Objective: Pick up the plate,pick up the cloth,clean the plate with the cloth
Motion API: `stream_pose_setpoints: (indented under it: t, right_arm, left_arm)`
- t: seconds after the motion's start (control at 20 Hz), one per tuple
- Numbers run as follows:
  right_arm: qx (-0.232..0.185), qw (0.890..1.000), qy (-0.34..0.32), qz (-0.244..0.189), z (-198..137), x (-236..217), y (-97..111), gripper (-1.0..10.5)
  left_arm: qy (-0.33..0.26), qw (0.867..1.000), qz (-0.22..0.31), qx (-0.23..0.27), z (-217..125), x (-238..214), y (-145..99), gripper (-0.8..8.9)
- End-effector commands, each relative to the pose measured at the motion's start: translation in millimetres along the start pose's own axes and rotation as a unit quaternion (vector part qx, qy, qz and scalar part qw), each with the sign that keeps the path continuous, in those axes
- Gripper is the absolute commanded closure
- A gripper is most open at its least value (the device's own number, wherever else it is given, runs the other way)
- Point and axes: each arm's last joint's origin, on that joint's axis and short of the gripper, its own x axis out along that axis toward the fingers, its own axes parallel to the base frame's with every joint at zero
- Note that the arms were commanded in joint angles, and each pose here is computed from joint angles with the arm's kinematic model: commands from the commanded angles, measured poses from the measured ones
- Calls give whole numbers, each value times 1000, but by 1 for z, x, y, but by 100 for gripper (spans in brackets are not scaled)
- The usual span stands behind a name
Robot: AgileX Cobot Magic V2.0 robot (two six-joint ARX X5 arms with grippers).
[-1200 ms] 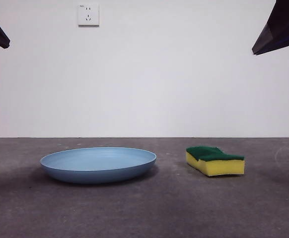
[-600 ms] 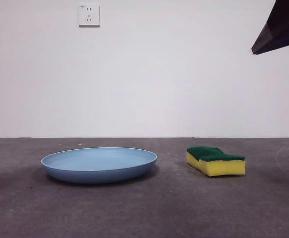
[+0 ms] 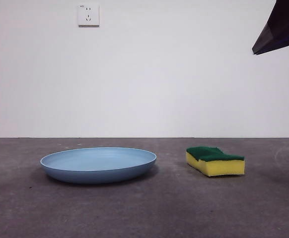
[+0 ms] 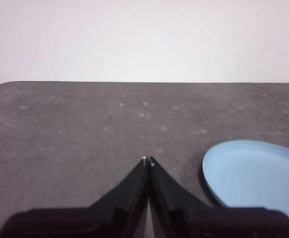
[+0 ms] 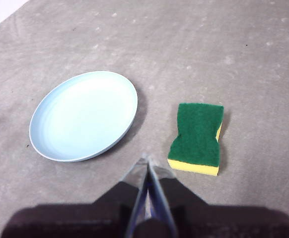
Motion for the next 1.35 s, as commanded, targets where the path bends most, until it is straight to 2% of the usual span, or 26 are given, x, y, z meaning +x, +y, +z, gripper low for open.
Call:
stream_pose_setpoints:
  t: [0.05,0.25,0.85,1.05,1.1,1.15,1.2,1.25,1.35]
  right_arm:
    - [3,1000,-3,-1,0,0,0,946]
    - [3,1000,-2,-1,0,0,0,946]
    - [3,1000,-2,-1,0,0,0,946]
    - [-16,1000,-1,-2,-1,0,0,946]
    - [-29,1000,-2,-3,-1,-1,0,946]
    - [-80,997,-2,-11,-1,-1,0,946]
    - [-110,994,-4,-20,-2,-4,-1,946]
    - [-137,989,-18,-56,-1,-10,-7,946]
    - [-147,982,-66,-97,0,-29,-16,946]
  left_arm:
    - [12,1000,0,5,-7,-2,1,814]
    - [57,998,8,4,-16,-5,1,814]
    - [59,998,4,4,-16,-5,1,814]
    - [59,998,4,4,-16,-5,1,814]
    - [59,998,4,4,-16,-5,1,814]
    - [59,998,5,4,-16,-5,1,814]
    - [59,998,5,4,-16,-5,1,814]
    - [59,998,4,4,-16,-5,1,814]
    - [59,998,5,4,-16,-5,1,815]
